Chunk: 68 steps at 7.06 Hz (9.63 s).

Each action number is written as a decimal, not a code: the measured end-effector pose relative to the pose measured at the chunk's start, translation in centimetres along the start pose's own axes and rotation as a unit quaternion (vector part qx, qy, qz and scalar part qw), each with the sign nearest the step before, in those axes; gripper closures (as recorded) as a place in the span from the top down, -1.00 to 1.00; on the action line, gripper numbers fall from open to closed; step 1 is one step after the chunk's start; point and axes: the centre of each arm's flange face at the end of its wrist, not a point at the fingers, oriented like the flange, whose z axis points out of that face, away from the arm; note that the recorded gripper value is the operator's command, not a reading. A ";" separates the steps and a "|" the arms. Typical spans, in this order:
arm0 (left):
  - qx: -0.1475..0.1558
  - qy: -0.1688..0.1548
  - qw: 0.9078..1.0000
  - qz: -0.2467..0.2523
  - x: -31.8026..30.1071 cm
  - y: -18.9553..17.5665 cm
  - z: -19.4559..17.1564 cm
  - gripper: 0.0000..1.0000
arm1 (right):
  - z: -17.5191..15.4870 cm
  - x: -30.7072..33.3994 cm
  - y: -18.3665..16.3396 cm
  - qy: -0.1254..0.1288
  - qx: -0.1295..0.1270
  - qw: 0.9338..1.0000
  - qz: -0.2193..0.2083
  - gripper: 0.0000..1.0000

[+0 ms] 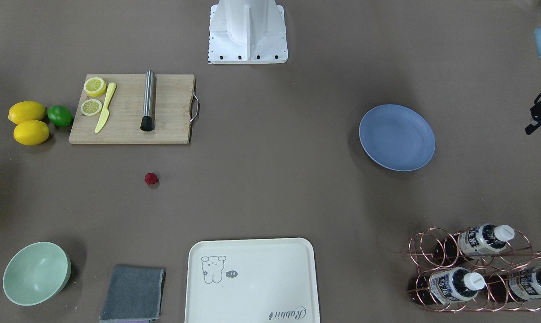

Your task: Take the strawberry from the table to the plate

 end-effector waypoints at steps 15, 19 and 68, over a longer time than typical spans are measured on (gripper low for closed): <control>-0.035 0.144 0.976 -0.162 18.3 4.0 13.3 -1.00 | 3.8 -12.9 -1.0 -0.025 0.000 0.999 0.040 1.00; -0.037 0.131 0.964 -0.228 37.6 -8.4 13.2 -1.00 | 6.7 -21.0 -2.1 -0.021 -0.010 0.999 0.045 1.00; 0.043 -0.010 0.997 -0.060 9.4 -10.2 4.6 0.96 | 10.4 -57.5 5.4 0.008 0.007 0.996 0.087 1.00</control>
